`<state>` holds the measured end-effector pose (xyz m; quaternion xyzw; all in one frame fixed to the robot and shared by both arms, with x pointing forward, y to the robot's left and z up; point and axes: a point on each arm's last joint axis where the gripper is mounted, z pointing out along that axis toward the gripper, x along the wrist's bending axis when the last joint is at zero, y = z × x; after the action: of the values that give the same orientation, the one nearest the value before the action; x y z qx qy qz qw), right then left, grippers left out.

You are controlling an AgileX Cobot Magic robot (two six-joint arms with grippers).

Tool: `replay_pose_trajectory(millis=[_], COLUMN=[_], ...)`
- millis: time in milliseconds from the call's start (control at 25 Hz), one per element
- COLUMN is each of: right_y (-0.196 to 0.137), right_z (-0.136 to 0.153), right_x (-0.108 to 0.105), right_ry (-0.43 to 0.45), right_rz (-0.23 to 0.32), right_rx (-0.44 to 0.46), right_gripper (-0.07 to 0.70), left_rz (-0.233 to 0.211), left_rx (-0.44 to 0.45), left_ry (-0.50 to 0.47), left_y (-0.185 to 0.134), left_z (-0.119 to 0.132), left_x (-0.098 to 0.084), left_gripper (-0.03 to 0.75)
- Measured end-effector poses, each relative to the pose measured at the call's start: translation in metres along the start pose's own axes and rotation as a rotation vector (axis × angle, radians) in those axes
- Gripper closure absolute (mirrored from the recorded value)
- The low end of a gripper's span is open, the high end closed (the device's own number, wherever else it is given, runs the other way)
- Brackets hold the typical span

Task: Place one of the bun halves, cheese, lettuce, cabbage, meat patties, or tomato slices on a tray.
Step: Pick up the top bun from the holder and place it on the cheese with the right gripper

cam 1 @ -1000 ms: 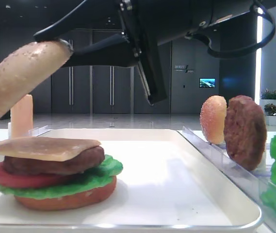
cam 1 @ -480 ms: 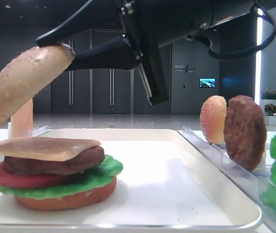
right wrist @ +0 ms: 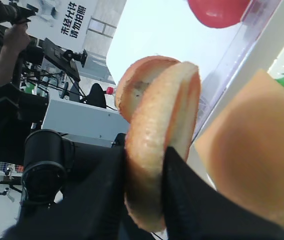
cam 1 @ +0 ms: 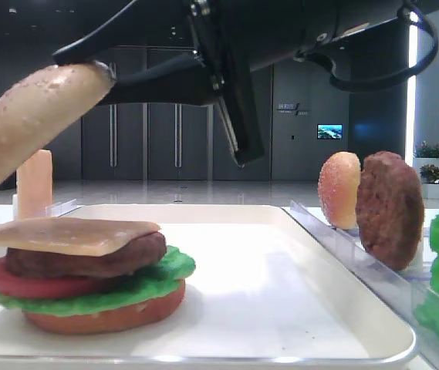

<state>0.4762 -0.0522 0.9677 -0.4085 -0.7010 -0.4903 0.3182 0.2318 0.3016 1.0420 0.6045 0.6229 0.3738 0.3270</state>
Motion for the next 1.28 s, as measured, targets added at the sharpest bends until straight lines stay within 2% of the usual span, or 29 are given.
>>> replay_pose_trajectory(millis=[240, 560, 1280], right_y=[0.002, -0.006, -0.007], right_z=[0.0, 0.009, 0.009], right_x=[0.002, -0.015, -0.015], right_ry=[0.034, 0.046, 0.051], right_rz=[0.026, 0.07, 0.038], right_rx=[-0.029, 0.008, 0.01], right_gripper=[0.468, 0.468, 0.468], left_rz=[0.0, 0.0, 0.0], left_rx=[0.0, 0.0, 0.0], left_ry=[0.0, 0.0, 0.0], left_y=[0.0, 0.0, 0.0], left_z=[0.0, 0.0, 0.0], left_x=[0.0, 0.0, 0.0], left_gripper=[0.37, 0.37, 0.37])
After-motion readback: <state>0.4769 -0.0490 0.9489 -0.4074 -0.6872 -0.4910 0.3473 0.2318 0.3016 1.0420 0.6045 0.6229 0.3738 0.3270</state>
